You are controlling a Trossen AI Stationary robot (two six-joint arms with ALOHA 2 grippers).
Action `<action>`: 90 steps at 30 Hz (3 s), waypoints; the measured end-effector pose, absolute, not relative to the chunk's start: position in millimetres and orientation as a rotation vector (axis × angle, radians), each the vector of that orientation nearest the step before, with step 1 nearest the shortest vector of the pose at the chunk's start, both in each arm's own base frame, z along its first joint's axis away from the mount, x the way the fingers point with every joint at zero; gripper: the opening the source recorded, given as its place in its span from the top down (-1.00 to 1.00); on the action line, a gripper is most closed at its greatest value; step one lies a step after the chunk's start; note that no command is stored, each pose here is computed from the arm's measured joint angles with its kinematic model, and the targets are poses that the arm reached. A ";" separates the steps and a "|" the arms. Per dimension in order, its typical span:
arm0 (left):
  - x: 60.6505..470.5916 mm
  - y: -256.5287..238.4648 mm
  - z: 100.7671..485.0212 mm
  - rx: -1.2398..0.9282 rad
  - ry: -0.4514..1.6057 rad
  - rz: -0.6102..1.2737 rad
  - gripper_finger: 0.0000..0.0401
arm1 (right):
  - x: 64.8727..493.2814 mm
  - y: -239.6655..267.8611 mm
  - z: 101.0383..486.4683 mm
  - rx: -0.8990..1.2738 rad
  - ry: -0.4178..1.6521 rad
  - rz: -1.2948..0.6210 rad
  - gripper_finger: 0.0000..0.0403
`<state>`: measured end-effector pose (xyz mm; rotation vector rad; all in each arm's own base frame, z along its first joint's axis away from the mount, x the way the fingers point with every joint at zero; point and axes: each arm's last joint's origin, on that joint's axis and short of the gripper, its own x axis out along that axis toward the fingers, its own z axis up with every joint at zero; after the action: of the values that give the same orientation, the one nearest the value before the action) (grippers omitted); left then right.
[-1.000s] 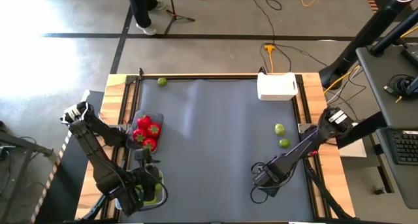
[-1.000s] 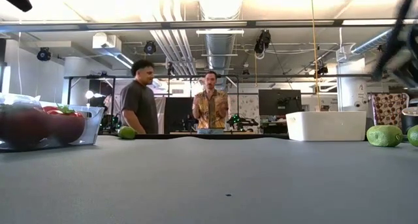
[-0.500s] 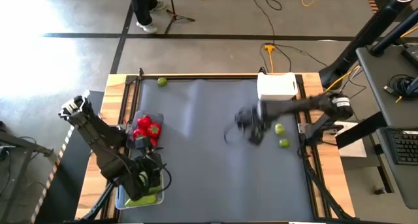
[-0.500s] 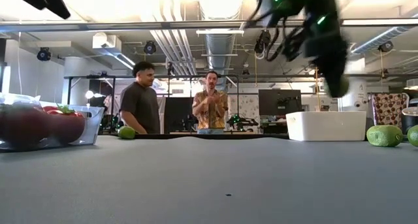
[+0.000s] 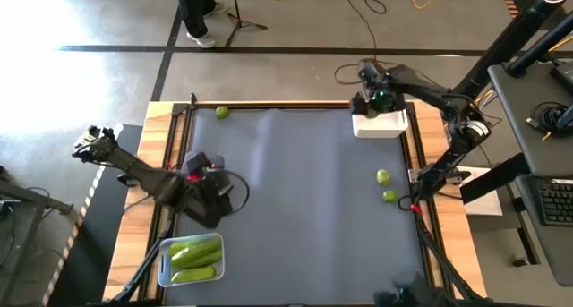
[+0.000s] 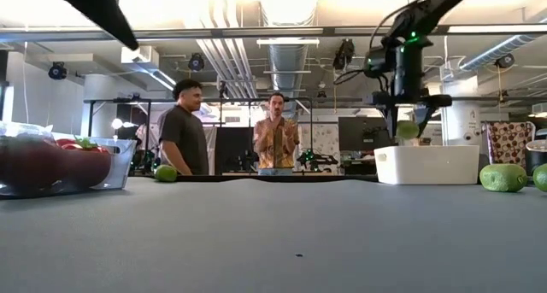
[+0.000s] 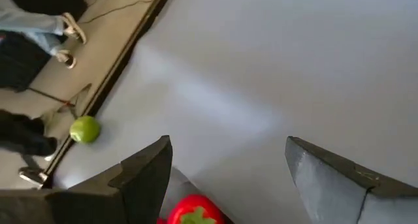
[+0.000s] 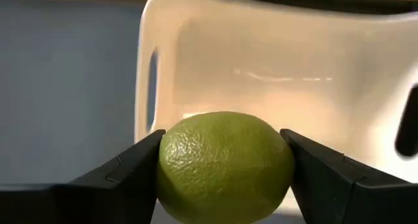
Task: Sort produce into baskets
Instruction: Put the bottom right lime into the white bin, then put the middle right lime into the white bin
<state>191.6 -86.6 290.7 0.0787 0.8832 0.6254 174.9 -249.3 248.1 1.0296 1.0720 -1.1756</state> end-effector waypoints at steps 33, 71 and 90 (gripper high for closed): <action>126.6 -33.1 297.8 0.130 0.927 0.670 -0.39 | 191.4 -259.4 249.3 1.011 1.093 -1.196 -0.73; 125.9 -31.6 278.6 0.203 0.847 0.540 -0.39 | 170.1 -67.8 146.7 1.256 1.473 -1.110 -0.31; 125.5 -31.3 278.6 0.209 0.847 0.546 -0.39 | 177.0 -67.8 150.7 1.329 1.441 -1.106 0.26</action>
<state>125.5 -31.3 278.6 0.2090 0.8468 0.5459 177.0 -67.8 150.7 1.3294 1.4408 -1.1057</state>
